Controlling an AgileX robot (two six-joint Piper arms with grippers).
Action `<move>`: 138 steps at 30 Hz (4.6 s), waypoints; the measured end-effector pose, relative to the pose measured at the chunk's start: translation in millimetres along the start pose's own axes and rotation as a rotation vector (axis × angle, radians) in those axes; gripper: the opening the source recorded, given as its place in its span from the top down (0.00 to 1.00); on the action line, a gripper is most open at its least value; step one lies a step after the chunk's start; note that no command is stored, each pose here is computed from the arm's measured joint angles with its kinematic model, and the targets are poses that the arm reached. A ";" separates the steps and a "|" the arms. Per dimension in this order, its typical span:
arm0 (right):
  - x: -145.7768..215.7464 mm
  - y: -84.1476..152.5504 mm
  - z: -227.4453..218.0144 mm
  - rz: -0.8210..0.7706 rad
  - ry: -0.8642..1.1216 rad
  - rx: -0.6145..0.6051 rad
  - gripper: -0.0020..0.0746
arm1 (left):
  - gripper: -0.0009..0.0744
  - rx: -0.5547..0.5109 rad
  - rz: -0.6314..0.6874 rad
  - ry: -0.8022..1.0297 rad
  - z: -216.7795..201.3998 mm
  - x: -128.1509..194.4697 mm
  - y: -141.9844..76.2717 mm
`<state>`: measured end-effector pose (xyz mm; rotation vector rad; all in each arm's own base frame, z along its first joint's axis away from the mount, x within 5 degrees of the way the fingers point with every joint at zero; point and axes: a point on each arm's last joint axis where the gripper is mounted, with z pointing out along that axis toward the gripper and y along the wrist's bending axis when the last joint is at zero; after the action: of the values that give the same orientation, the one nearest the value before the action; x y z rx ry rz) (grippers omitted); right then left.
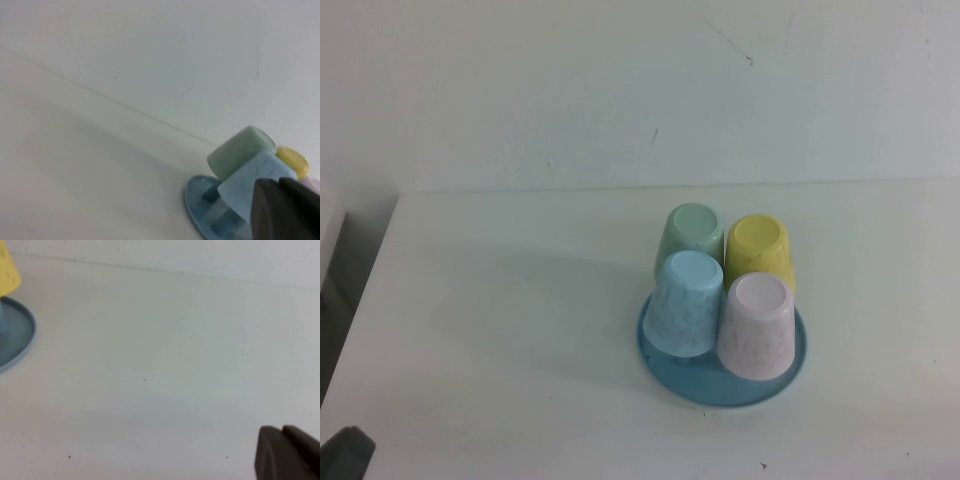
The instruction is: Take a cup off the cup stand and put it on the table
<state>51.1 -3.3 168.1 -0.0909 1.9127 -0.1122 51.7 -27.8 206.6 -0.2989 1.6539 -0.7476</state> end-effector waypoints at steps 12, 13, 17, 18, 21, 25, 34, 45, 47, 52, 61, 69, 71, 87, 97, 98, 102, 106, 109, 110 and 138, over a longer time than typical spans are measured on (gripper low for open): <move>0.0 0.0 0.0 0.000 0.000 0.000 0.98 | 0.99 0.237 0.694 0.354 47.2 -94.4 -86.0; 0.0 0.0 0.0 0.000 0.000 0.000 0.98 | 0.99 0.276 0.727 0.391 54.6 -98.4 -89.5; 0.0 0.0 0.0 0.000 0.000 0.000 0.98 | 0.99 0.387 0.788 0.480 85.4 -111.7 -96.2; 0.0 0.0 0.0 0.000 0.000 0.000 0.98 | 0.99 0.399 0.793 0.484 92.9 -116.1 -97.7; 0.0 0.0 0.0 0.000 0.000 0.000 0.98 | 0.99 0.446 0.825 0.497 112.2 -123.7 -104.2; 0.0 0.0 0.0 0.000 0.000 0.000 0.98 | 0.99 0.505 0.827 0.546 137.1 -113.8 -111.1; 0.0 -0.1 0.0 -0.001 0.000 0.001 0.98 | 0.45 0.591 0.824 0.675 189.6 -57.8 -133.6; 0.0 -0.1 0.0 -0.001 0.000 0.001 0.98 | 0.07 0.503 0.781 0.808 247.3 -15.3 -149.3; 0.0 -0.1 0.0 -0.001 0.000 0.001 0.98 | 0.07 0.472 0.789 0.814 255.7 -9.3 -144.1; 0.0 -0.1 0.0 -0.001 0.000 0.001 0.98 | 0.07 0.412 0.804 0.780 268.1 -3.8 -136.5; 0.0 -0.1 0.0 -0.001 0.000 0.001 0.98 | 0.07 0.343 0.779 0.745 281.4 0.8 -130.4; 0.0 -0.1 0.0 -0.001 0.000 0.001 0.98 | 0.07 0.298 0.778 0.760 293.1 15.0 -118.7; 0.0 -0.1 0.0 -0.001 0.000 0.001 0.98 | 0.07 0.295 0.778 0.762 294.2 16.4 -117.6; 0.0 -0.1 0.0 -0.001 0.000 0.001 0.98 | 0.26 0.280 0.714 0.845 300.3 36.5 -107.0; 0.0 -0.1 0.0 -0.001 0.000 0.001 0.98 | 0.26 0.296 0.722 0.809 296.2 25.5 -114.6; 0.0 -0.1 0.0 -0.001 0.000 0.001 0.98 | 0.26 0.308 0.733 0.784 294.2 18.4 -119.8; 0.0 -0.1 0.0 -0.001 0.000 0.001 0.98 | 0.26 0.370 0.777 0.636 280.1 -23.4 -149.2; 0.0 -0.1 0.0 -0.001 0.000 0.001 0.98 | 0.26 0.417 0.793 0.511 256.4 -60.8 -172.3; 0.0 -0.1 0.0 -0.001 0.000 0.001 0.98 | 0.26 0.464 0.798 0.450 232.6 -83.5 -185.9; 0.0 -0.1 0.0 -0.001 0.000 0.001 0.98 | 0.26 0.482 0.789 0.439 224.6 -89.5 -190.0; -16.6 15.3 -2.7 0.946 -0.093 -0.245 0.98 | 0.26 0.033 -0.598 0.822 222.4 -55.3 -98.7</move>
<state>54.1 13.9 182.5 0.6292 1.6911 0.7456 255.5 -138.6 298.5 -0.5179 2.3495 -1.4821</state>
